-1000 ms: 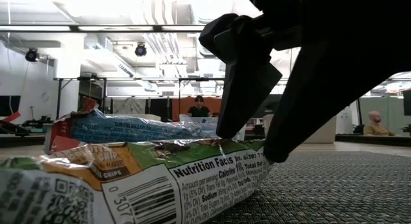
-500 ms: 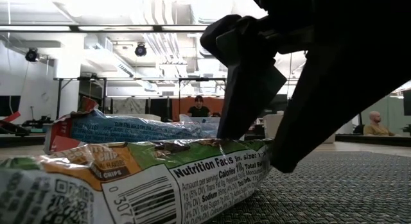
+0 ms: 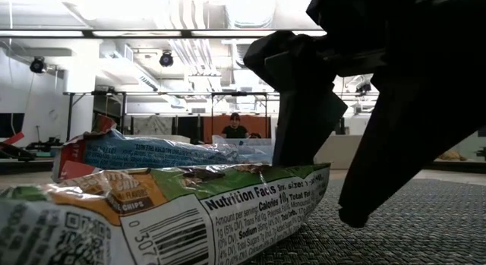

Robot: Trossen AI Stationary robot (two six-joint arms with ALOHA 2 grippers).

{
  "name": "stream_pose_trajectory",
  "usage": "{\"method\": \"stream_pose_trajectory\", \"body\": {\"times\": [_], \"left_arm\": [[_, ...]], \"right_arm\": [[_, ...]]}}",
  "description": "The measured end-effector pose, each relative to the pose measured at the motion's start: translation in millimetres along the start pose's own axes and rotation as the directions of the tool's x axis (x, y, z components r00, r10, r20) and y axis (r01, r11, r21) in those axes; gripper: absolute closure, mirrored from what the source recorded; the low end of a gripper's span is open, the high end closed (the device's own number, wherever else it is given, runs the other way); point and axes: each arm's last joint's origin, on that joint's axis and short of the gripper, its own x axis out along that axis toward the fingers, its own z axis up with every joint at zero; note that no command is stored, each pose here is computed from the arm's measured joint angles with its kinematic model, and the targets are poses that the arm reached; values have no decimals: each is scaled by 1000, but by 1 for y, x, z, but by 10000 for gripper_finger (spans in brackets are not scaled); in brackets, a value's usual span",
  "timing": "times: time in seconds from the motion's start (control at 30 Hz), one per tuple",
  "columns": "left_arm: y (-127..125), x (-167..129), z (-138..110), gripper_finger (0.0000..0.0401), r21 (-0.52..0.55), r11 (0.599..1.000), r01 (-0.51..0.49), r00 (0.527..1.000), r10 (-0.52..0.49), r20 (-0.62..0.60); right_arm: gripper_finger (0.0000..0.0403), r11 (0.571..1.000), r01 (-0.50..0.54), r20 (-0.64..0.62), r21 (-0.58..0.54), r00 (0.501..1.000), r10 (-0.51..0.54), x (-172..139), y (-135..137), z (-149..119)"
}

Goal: Pick and place Granola Bars by type
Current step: Put the yellow granola bar into the gray bin

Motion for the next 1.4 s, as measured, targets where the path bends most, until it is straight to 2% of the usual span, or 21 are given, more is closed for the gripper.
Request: {"method": "stream_pose_trajectory", "body": {"times": [0.53, 0.9, 1.4], "left_arm": [[0, 0, 0, 401, 0, 1000, -8, 1000, 8, 0], [0, 0, 0, 401, 0, 1000, -8, 1000, 8, 0], [0, 0, 0, 401, -6, 1000, -8, 1000, 8, 0]], "right_arm": [[197, 1000, 2, 34, -29, 999, -1, 2, -1, 1], [205, 993, 9, 66, -121, 998, -1, 2, -1, 4], [211, 992, 8, 76, -123, 997, 2, 7, 0, 3]]}}
